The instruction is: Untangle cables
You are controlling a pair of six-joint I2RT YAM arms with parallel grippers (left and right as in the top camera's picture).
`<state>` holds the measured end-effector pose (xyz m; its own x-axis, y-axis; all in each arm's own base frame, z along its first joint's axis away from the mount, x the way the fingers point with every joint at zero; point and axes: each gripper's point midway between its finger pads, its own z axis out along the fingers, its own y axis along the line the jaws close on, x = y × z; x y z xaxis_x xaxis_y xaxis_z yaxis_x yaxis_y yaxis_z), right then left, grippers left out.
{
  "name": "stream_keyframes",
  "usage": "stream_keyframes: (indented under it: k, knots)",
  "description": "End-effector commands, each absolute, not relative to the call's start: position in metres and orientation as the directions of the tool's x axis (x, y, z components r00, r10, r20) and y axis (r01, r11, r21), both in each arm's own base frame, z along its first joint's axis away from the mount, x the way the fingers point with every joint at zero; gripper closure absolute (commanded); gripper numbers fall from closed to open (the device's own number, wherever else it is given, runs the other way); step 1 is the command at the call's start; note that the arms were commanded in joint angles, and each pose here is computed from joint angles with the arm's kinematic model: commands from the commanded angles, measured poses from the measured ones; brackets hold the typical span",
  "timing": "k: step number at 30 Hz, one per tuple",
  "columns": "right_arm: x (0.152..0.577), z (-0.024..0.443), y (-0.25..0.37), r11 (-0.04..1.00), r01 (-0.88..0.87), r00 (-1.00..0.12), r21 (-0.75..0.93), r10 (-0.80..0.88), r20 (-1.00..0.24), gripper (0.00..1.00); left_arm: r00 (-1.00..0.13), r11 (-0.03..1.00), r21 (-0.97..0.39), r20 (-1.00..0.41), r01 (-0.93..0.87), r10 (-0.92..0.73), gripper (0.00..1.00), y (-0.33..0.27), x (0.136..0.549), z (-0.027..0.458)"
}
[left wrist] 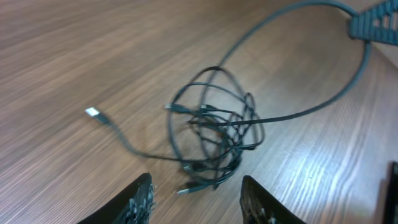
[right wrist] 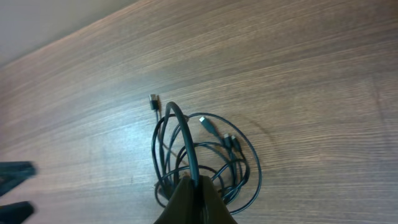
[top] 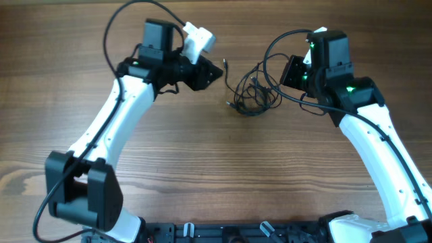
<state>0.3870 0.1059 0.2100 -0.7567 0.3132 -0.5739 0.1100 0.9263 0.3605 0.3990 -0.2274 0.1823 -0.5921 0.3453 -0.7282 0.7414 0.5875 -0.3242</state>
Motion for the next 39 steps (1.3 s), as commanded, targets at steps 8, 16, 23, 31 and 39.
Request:
stream_keyframes:
  k: [8,16,23,31,39]
  knots:
    - [0.386,0.237,0.127,0.905,-0.013,-0.759,0.425,0.268,-0.594,0.96,-0.576,0.449,-0.385,-0.685,0.807,0.447,0.55,-0.286,0.379,0.122]
    - [0.382,0.233,0.125,0.909,-0.001,-0.771,0.417,0.265,-0.579,0.96,-0.549,0.359,-0.42,-0.71,0.833,0.442,0.5,-0.306,0.366,0.128]
    - [0.384,0.232,0.121,0.917,0.015,-0.761,0.4,0.27,-0.59,0.96,-0.552,0.339,-0.439,-0.711,0.832,0.435,0.51,-0.308,0.362,0.131]
    - [0.383,0.234,0.126,0.906,-0.002,-0.769,0.423,0.269,-0.58,0.96,-0.547,0.387,-0.398,-0.71,0.832,0.444,0.52,-0.304,0.371,0.126]
    - [0.38,0.236,0.136,0.884,-0.034,-0.784,0.467,0.266,-0.561,0.96,-0.533,0.443,-0.339,-0.713,0.83,0.455,0.51,-0.3,0.384,0.119]
